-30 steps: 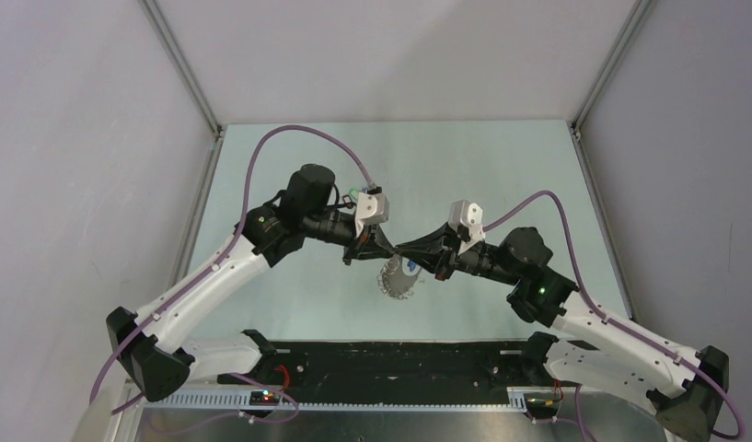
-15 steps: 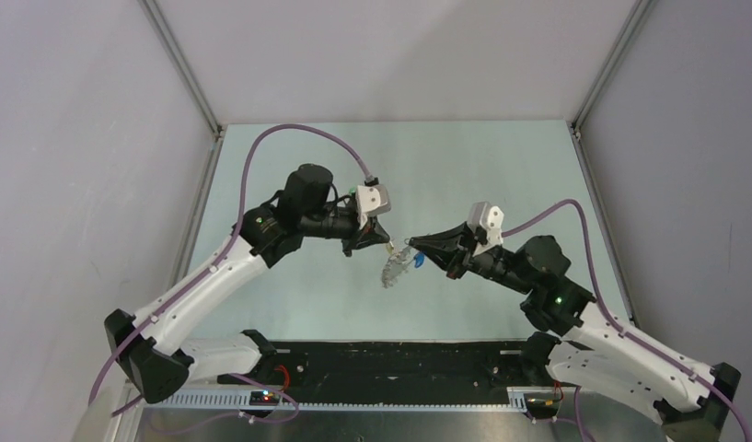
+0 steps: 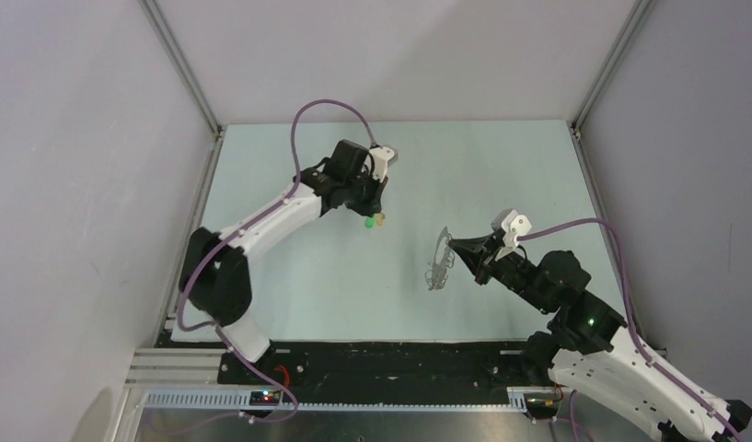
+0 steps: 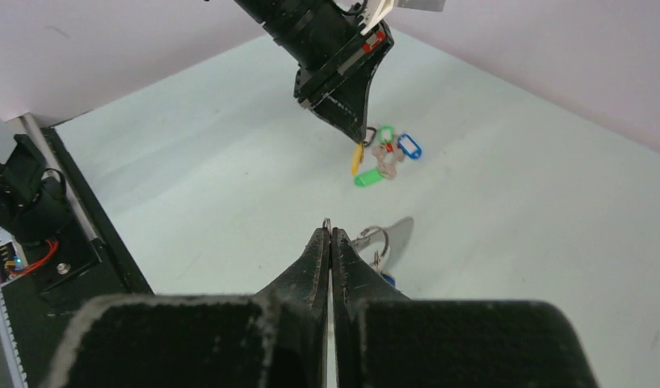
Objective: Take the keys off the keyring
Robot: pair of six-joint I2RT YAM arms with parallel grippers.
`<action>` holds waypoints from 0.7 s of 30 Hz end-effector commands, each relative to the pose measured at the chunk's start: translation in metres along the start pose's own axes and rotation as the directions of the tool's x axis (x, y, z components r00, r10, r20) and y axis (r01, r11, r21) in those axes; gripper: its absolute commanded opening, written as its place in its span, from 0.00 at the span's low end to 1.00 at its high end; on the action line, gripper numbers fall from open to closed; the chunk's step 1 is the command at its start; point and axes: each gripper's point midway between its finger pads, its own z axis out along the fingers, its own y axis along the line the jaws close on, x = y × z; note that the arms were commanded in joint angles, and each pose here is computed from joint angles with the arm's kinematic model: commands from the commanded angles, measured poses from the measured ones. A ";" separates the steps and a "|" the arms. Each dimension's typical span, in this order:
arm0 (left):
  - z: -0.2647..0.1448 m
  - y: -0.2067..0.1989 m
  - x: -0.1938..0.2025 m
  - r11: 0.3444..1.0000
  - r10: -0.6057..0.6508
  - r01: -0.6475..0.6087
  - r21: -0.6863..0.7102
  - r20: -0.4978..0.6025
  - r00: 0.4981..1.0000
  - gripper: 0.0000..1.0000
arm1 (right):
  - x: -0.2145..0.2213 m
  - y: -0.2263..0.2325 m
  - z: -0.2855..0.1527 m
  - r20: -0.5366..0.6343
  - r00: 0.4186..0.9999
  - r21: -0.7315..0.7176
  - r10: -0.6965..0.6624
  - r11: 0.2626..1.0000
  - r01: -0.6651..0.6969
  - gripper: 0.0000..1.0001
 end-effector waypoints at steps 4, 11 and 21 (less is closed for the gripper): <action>0.033 0.072 -0.033 0.962 -0.162 0.176 -0.211 0.083 0.983 0.02 | -0.006 -0.018 -0.017 0.032 0.999 0.104 0.025 0.994 -0.028 0.00; 0.036 0.100 -0.055 0.933 -0.203 0.239 -0.269 0.155 0.967 0.95 | -0.004 -0.030 -0.017 0.018 1.000 0.165 0.026 0.986 -0.028 0.00; -0.087 0.072 -0.066 0.926 -0.142 0.253 -0.281 0.362 0.921 1.00 | 0.040 -0.098 0.016 -0.138 0.975 0.380 0.172 0.918 -0.108 0.00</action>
